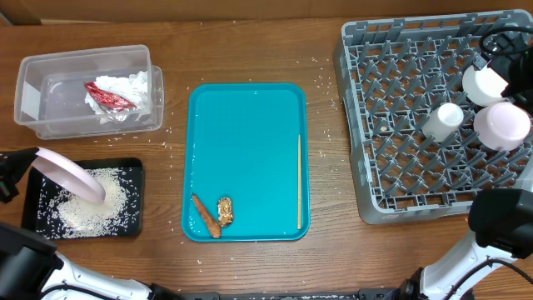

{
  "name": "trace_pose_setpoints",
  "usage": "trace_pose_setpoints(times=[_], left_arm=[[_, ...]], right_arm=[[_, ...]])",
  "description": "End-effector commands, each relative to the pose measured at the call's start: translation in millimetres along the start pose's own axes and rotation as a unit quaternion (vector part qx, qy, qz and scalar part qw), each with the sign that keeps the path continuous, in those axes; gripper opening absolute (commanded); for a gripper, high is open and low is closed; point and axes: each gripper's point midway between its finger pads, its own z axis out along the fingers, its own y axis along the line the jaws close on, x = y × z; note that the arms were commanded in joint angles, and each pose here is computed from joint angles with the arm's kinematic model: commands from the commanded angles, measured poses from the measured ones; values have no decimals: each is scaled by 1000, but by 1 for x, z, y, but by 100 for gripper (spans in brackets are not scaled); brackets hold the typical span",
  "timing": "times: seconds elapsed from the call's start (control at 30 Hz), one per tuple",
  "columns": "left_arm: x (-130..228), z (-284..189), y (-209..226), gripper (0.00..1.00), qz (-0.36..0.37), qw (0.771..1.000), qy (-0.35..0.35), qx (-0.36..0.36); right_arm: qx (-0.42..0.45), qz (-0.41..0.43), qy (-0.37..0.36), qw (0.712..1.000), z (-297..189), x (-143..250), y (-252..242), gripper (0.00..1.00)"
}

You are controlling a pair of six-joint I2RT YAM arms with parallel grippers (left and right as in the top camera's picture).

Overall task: Sort waste into correct bins and load items into the dishwasher
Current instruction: 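Tilt the plate with the left gripper to pour rice onto black tray, then carry the emptied plate back and set it on the teal tray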

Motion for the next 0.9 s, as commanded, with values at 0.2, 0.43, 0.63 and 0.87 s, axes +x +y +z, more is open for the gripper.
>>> trace_pose_setpoints(times=[0.2, 0.43, 0.63, 0.87], left_arm=[[79, 0, -27, 4, 163, 977, -41, -130], [149, 30, -42, 4, 239, 949, -30, -202], [227, 91, -36, 4, 349, 895, 59, -270], [277, 147, -30, 4, 437, 836, 46, -330]], right_arm=[[-20, 3, -34, 999, -26, -4, 4, 100], [-20, 3, -34, 999, -26, -4, 4, 100], [-20, 3, -34, 999, -26, -4, 4, 100], [-20, 3, -34, 999, -26, -4, 4, 100]])
